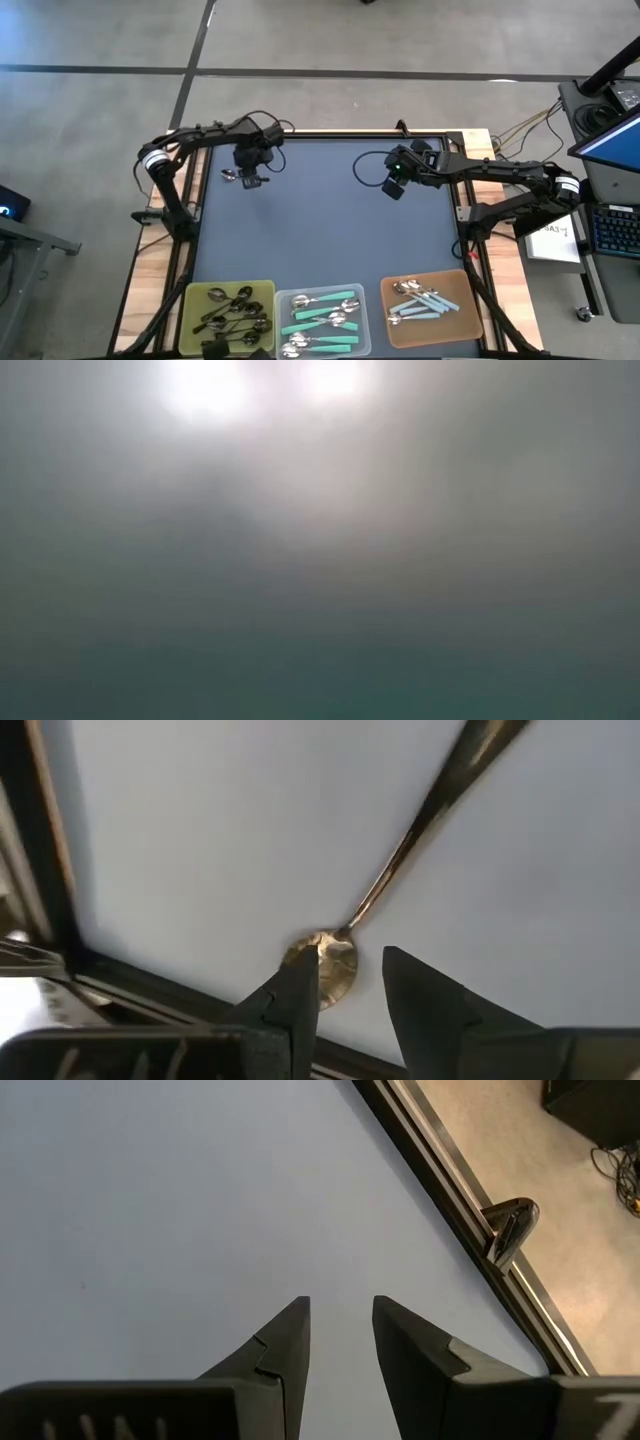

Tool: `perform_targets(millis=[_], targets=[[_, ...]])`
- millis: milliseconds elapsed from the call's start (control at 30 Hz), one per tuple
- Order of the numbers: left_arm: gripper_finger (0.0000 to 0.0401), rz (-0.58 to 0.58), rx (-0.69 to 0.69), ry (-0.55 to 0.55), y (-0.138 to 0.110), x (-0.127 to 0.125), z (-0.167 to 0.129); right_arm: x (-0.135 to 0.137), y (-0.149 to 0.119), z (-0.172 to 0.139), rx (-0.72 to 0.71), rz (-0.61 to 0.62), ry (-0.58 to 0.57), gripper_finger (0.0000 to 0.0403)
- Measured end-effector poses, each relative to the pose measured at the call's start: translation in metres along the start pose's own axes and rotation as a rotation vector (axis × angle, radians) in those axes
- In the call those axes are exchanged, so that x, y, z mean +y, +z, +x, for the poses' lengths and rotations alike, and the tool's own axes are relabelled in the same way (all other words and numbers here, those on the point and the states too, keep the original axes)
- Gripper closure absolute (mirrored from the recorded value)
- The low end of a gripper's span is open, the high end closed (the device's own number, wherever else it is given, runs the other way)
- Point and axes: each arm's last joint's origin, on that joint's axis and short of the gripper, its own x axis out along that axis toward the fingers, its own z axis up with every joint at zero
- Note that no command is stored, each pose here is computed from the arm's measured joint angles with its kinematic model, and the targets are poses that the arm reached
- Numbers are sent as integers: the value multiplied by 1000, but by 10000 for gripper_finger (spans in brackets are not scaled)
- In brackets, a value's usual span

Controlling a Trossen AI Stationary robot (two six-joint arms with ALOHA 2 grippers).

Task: Sort silverware by color (type)
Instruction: Put the black spoon into the yellow bin

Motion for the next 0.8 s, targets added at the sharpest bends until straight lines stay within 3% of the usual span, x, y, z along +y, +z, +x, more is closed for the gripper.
perform_targets(millis=[267, 800], targets=[[304, -40, 56, -35, 5, 5, 28, 0, 0, 0, 0, 0, 0, 300], [304, -20, 121, -86, 13, 1, 48, 0, 0, 0, 0, 0, 0, 300]])
